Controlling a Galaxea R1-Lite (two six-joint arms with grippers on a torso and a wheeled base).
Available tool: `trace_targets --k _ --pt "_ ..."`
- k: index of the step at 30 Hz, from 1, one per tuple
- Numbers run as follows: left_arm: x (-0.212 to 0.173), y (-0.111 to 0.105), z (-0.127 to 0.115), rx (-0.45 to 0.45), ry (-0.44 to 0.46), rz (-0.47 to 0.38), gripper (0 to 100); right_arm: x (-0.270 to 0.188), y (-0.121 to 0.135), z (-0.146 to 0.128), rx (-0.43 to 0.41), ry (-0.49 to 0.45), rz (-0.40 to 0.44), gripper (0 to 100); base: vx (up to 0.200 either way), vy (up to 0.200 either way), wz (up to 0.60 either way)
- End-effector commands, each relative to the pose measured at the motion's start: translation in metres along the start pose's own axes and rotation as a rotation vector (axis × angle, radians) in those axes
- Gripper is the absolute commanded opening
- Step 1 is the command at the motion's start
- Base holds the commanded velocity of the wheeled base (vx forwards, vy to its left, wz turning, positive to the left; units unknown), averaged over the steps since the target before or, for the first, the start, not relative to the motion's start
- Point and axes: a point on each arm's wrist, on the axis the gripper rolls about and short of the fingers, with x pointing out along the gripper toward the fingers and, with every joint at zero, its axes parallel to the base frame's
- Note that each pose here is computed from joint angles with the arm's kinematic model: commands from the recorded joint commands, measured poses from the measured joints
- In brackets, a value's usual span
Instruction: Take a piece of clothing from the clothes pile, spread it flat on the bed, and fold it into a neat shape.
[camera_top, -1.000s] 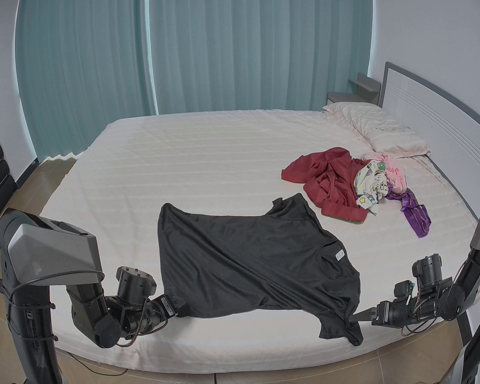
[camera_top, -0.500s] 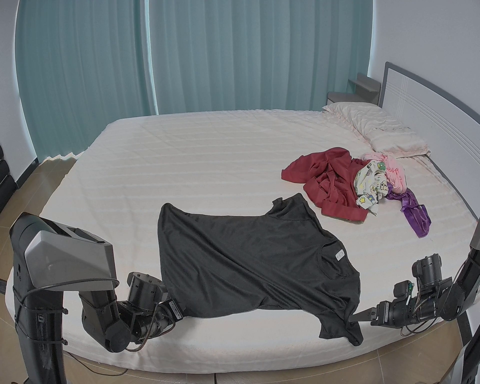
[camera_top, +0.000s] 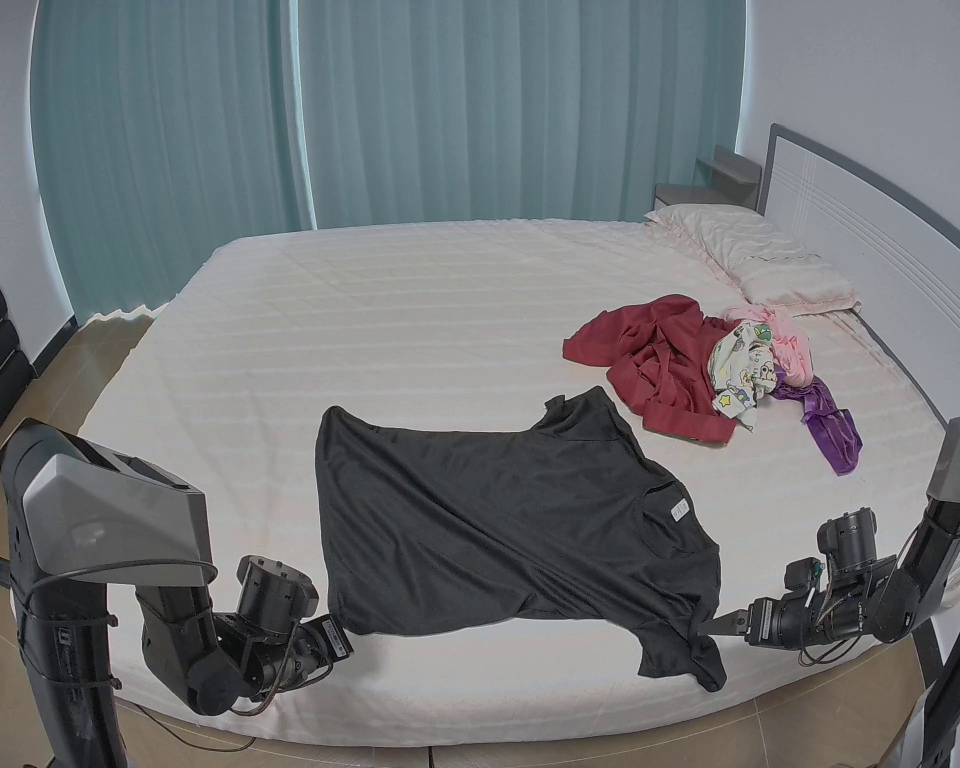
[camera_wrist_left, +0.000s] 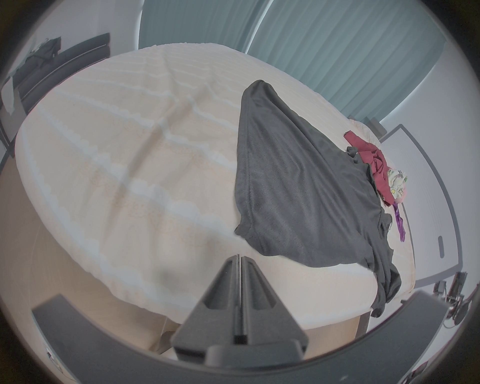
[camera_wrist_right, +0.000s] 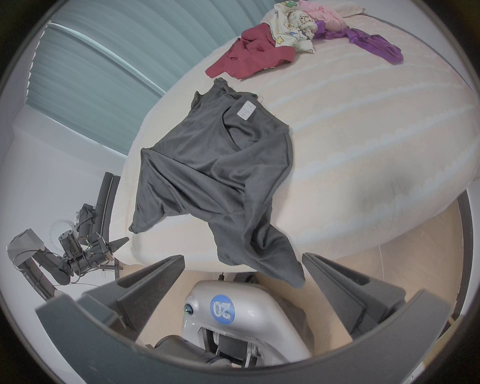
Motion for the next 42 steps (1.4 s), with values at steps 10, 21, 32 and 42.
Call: trace_targets --k 10,21,32,42 --pt "0.002 -0.001 0.013 -0.016 -0.026 -0.005 0 0.015 0.002 -0.005 -0.021 0.008 0.005 100 0.000 0.000 0.00" --pt "0.029 -0.005 0.015 -0.068 -0.037 -0.012 100 0.015 0.005 -0.005 -0.010 0.008 0.014 100 0.000 0.000 0.00" --pt "0.040 -0.016 0.015 -0.052 -0.067 -0.057 100 0.015 0.005 -0.005 -0.009 0.007 0.016 100 0.000 0.000 0.00" --pt "0.039 -0.010 0.005 0.012 -0.073 0.009 0 0.022 0.000 -0.002 0.002 -0.018 -0.006 100 0.000 0.000 0.00"
